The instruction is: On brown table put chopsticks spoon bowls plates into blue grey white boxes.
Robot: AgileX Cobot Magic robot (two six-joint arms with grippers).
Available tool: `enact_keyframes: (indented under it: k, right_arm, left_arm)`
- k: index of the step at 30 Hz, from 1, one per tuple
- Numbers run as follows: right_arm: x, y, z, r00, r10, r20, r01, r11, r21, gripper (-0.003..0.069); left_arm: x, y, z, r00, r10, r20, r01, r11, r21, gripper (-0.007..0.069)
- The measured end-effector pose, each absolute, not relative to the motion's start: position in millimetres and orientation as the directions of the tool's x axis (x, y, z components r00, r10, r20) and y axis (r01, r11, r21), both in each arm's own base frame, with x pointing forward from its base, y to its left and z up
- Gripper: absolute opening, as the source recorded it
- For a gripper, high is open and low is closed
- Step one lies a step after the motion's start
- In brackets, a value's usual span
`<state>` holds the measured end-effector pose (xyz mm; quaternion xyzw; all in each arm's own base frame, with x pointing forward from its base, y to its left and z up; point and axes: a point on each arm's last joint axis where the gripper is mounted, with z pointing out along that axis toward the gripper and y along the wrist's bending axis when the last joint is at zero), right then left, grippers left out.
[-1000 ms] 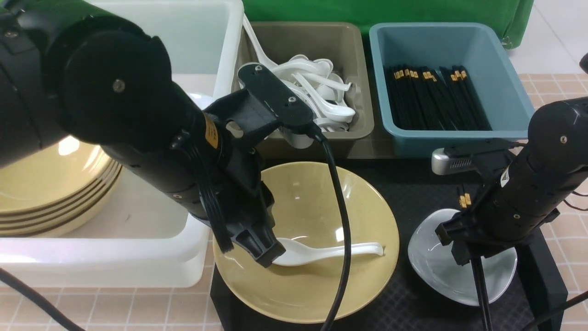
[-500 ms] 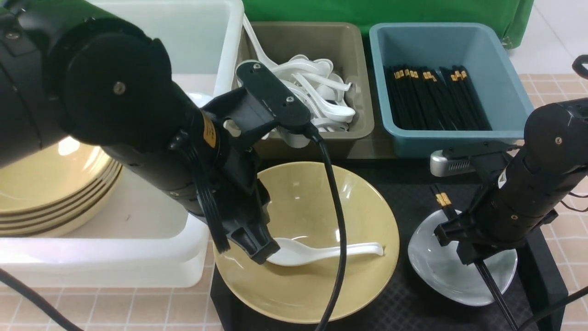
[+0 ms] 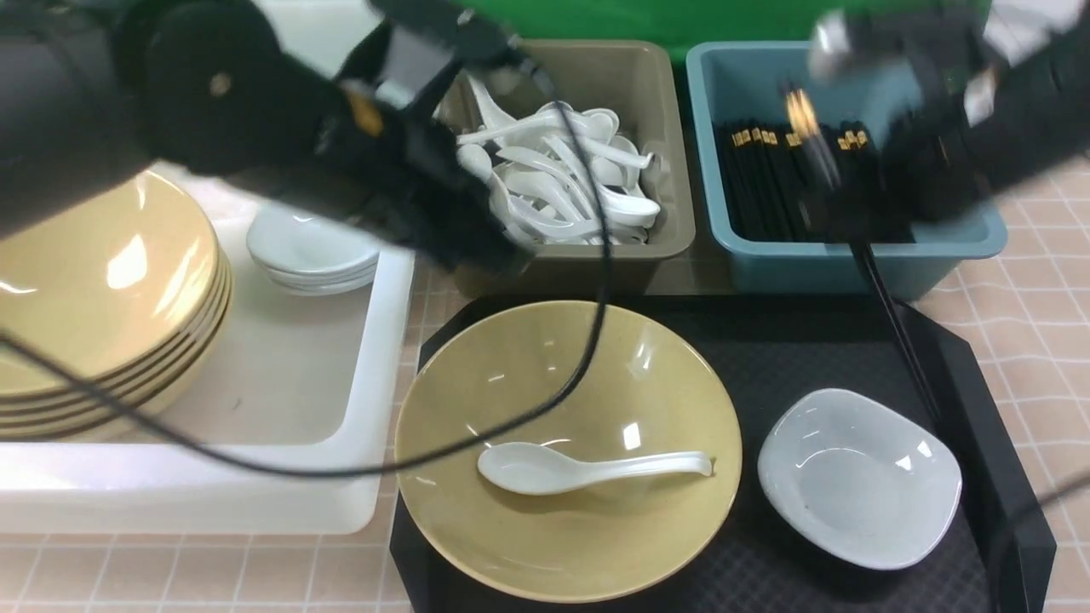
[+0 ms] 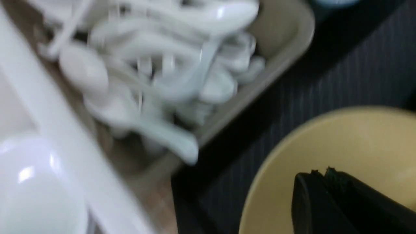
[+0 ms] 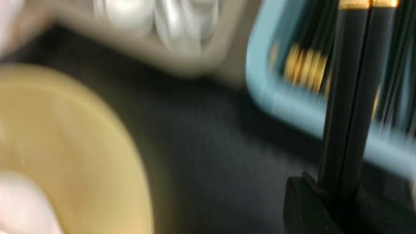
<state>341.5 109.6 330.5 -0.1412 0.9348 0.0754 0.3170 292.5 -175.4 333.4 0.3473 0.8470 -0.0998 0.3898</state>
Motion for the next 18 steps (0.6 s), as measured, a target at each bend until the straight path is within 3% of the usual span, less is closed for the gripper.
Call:
enact_keyframes:
  k: [8,14,18]
  right_arm:
    - [433,89,349,-0.654,-0.061,-0.754,-0.183,0.98,0.079,0.0169]
    - [493,73,321,-0.637,0.015,-0.771,-0.105,0.989,0.106,0.0169]
    - [510,69,291,-0.691,0.015,-0.722,-0.086,0.991,0.104,0.0169]
  left_arm:
    - [326,-199,362,-0.301,0.439,-0.846,0.676,0.725,0.135,0.0004]
    - [332,-204,367,-0.283,0.387,-0.878,0.663,0.74,0.113,0.0004]
    - [332,-204,368,-0.284,0.386,-0.878,0.664,0.74,0.111,0.0004]
